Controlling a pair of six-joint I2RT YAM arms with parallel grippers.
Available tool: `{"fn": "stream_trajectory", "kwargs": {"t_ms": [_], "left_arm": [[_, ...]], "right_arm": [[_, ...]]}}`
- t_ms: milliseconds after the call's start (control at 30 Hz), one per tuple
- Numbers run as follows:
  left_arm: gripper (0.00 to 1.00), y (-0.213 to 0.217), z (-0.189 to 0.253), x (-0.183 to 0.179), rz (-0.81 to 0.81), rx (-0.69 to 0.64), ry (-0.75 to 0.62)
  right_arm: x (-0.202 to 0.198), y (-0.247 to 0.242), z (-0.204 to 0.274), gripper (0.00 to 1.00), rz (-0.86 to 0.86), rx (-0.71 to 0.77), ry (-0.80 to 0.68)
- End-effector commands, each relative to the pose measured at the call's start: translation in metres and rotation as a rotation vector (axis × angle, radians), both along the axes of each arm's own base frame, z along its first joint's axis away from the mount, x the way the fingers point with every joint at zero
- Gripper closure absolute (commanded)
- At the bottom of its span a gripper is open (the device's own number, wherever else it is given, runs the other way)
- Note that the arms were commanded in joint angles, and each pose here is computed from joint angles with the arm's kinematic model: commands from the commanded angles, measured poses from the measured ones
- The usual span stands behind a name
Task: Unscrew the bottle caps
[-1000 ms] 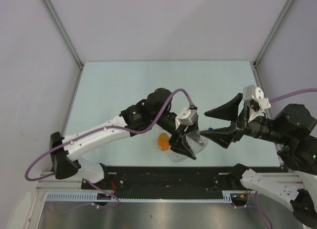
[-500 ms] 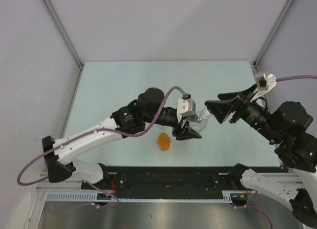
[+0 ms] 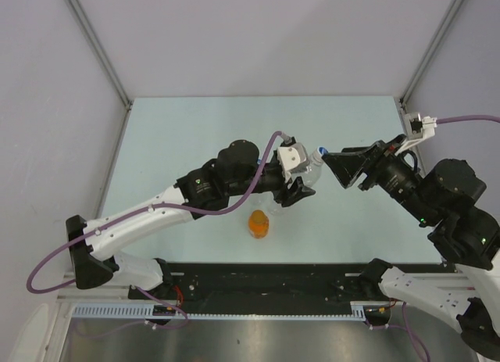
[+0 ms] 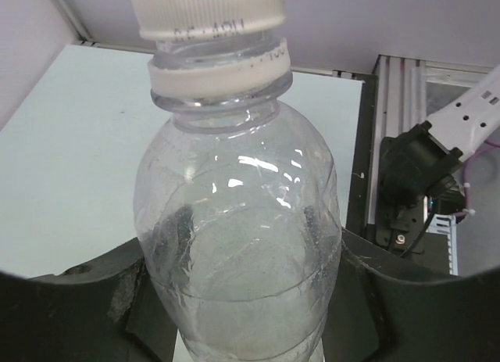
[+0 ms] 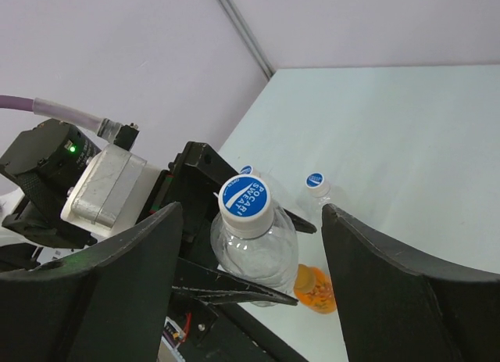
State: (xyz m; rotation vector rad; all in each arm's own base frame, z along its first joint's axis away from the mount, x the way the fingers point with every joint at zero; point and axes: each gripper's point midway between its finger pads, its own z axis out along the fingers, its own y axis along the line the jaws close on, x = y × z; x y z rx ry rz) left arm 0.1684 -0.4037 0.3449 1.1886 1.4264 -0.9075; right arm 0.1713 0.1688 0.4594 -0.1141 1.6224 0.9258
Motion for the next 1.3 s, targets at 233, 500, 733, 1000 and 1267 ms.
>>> {"fn": "stream_trajectory", "kwargs": {"t_ms": [233,500,733,1000,1267], "left_arm": [[1.00,0.006,0.016,0.009,0.077,-0.032,-0.051],[1.00,0.005,0.015,0.007,0.071,-0.023,-0.060],[1.00,0.005,0.013,0.007,0.075,-0.018,-0.060],[1.00,0.004,0.012,0.006,0.071,-0.016,-0.061],[1.00,0.002,0.012,0.006,0.072,-0.015,-0.066]], "right_arm": [[0.014,0.018,-0.005,0.23,0.013,0.023,0.031],[0.018,0.021,-0.004,0.25,0.007,0.031,0.026],[0.020,0.021,-0.002,0.30,0.004,0.031,0.012],[0.017,0.025,-0.003,0.45,0.028,0.021,0.013],[0.020,0.029,-0.008,0.43,0.034,0.012,0.027]]}}
